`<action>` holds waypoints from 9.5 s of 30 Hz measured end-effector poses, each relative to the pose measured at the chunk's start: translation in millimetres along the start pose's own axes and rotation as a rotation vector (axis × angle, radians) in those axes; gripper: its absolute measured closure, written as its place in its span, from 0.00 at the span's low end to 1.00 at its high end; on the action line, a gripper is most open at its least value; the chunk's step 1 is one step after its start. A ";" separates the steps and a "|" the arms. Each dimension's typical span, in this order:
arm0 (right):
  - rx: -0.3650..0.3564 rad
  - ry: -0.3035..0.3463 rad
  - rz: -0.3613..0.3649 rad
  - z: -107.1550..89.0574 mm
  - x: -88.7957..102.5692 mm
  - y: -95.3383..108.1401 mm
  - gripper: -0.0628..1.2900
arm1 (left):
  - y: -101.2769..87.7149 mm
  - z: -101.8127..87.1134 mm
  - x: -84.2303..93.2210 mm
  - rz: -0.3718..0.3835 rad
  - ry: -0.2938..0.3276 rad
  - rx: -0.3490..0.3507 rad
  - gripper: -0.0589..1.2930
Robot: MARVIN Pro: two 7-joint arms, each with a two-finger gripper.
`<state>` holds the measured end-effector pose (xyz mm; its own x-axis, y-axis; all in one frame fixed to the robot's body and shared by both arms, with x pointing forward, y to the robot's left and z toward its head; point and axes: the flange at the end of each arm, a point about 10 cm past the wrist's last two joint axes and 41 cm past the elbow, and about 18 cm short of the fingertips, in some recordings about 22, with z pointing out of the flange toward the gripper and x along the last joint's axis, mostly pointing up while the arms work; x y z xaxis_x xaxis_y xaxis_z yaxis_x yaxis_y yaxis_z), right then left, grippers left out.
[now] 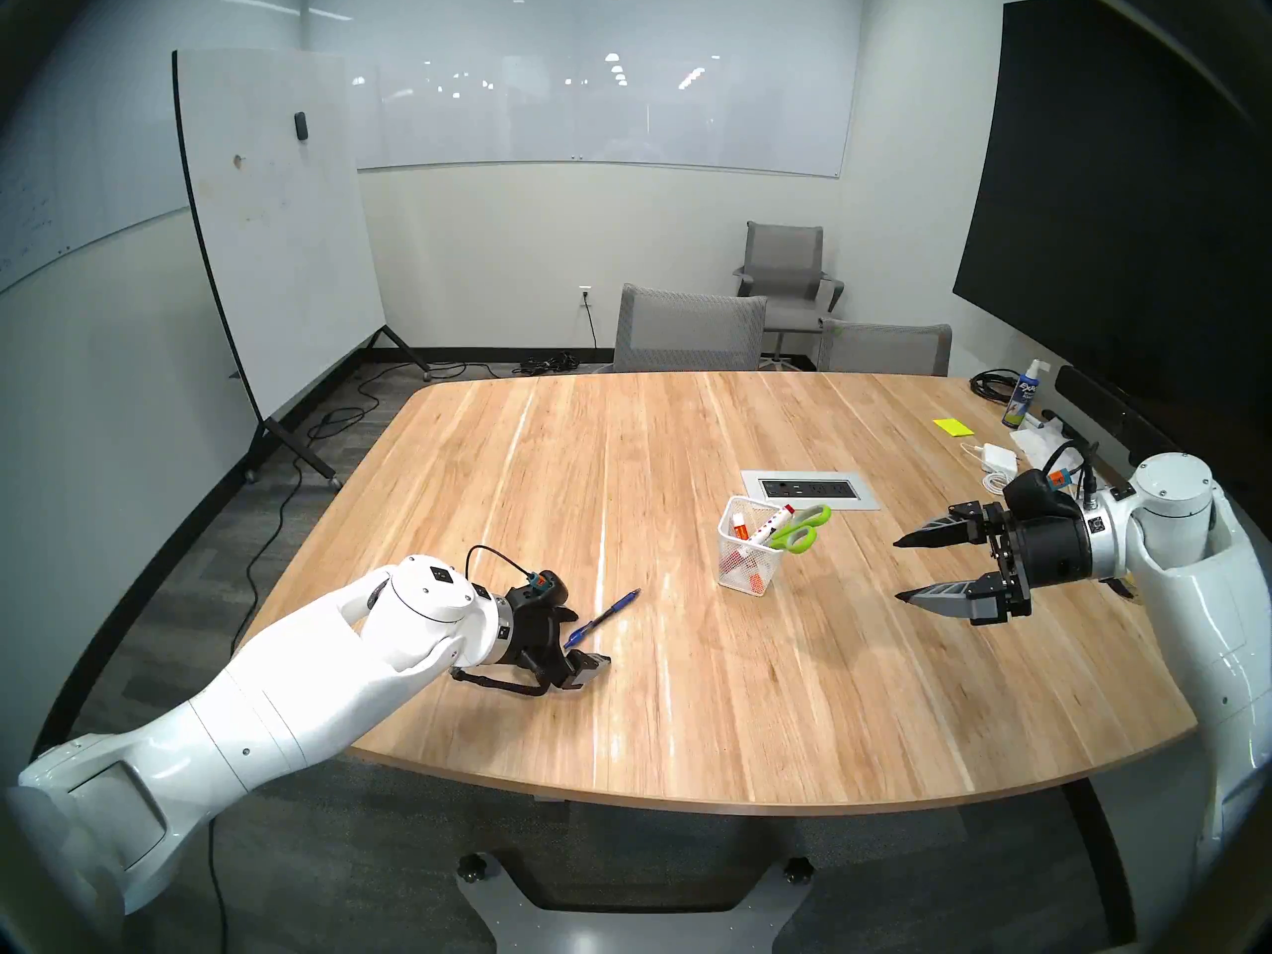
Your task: Place the pen, the marker, and the scissors into the pen holder
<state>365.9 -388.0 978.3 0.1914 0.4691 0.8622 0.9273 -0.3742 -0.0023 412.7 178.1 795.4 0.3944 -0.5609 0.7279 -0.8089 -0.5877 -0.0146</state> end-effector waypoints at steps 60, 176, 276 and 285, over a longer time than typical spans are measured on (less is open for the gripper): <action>0.000 0.000 0.000 -0.1 0.1 0.0 0.04 | -21.5 34.1 31.9 0.000 -0.016 0.004 0.74; 0.004 0.006 -0.024 1.4 8.3 -2.9 0.04 | 56.7 -28.4 185.2 0.378 0.476 -0.083 0.90; -0.148 0.099 -0.050 33.3 52.6 8.0 0.97 | 113.4 -17.1 219.8 0.335 0.594 -0.229 0.91; -0.149 0.101 -0.054 31.6 54.7 9.0 0.97 | 115.4 -17.2 215.9 0.356 0.580 -0.247 0.91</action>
<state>394.9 -340.4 1009.4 0.1025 0.4120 0.9054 0.8759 -0.4688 0.1141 397.0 -0.8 962.6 -0.1507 -0.2543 0.9553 -0.9472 -0.2394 -0.2131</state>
